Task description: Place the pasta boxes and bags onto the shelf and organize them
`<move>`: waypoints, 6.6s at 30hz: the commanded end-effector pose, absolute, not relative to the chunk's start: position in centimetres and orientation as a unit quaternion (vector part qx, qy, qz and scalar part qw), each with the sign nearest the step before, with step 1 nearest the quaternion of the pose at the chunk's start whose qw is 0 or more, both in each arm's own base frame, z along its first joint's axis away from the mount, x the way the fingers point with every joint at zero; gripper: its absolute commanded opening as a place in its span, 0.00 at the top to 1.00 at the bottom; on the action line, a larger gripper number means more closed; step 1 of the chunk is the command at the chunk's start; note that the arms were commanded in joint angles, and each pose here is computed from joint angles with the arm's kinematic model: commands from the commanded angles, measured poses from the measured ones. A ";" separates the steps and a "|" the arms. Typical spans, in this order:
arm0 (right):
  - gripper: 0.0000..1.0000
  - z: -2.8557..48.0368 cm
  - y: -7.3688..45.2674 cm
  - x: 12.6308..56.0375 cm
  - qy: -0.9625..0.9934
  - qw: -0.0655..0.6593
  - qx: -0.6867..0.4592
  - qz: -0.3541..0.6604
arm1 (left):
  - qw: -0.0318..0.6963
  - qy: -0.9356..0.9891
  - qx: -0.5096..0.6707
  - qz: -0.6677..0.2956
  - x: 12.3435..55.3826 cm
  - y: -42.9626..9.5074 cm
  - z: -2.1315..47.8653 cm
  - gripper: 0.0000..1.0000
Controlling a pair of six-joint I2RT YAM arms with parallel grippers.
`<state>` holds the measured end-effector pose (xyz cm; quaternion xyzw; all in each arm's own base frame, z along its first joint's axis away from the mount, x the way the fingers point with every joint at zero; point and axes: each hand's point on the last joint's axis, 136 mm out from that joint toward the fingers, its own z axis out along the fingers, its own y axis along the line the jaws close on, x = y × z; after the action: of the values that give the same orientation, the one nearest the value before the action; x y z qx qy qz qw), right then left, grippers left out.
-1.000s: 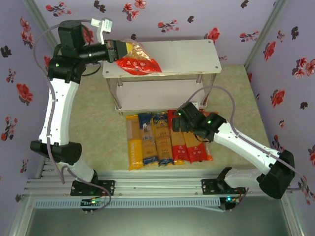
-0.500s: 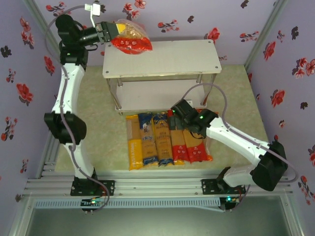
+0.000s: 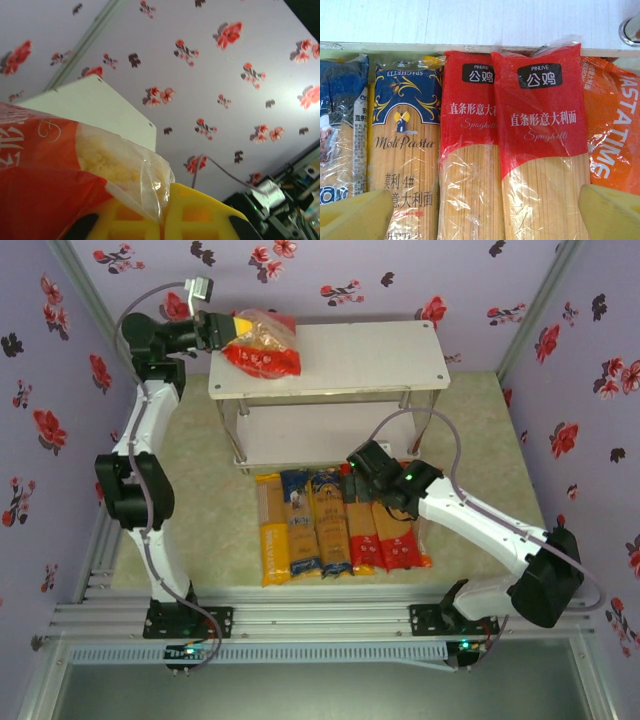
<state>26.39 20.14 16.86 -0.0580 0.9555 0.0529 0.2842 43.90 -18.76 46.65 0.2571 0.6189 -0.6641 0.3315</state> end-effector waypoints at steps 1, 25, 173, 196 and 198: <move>0.04 17.6 20.6 26.9 0.953 0.290 -0.059 0.063 | 0.361 0.603 0.301 -0.645 40.2 -18.1 48.8 1.00; 0.04 18.0 20.3 26.5 0.952 0.294 -0.051 0.071 | 0.329 0.649 0.190 -0.659 43.2 -12.4 45.5 0.84; 1.00 12.3 1.9 25.7 0.924 0.287 0.242 0.068 | 0.330 0.866 0.189 -0.326 20.2 -27.9 23.7 0.23; 1.00 35.1 -4.8 24.8 0.825 0.517 0.214 -0.086 | 0.348 0.861 0.191 -0.319 20.8 -26.8 26.0 0.23; 1.00 37.4 -5.3 24.7 0.808 0.541 0.213 -0.097 | 0.350 0.859 0.191 -0.321 20.8 -26.8 26.3 0.23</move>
<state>24.76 -3.19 30.85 0.2028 0.8664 -0.0542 0.4532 20.78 -27.07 24.39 0.1806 0.8701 -0.3151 0.3333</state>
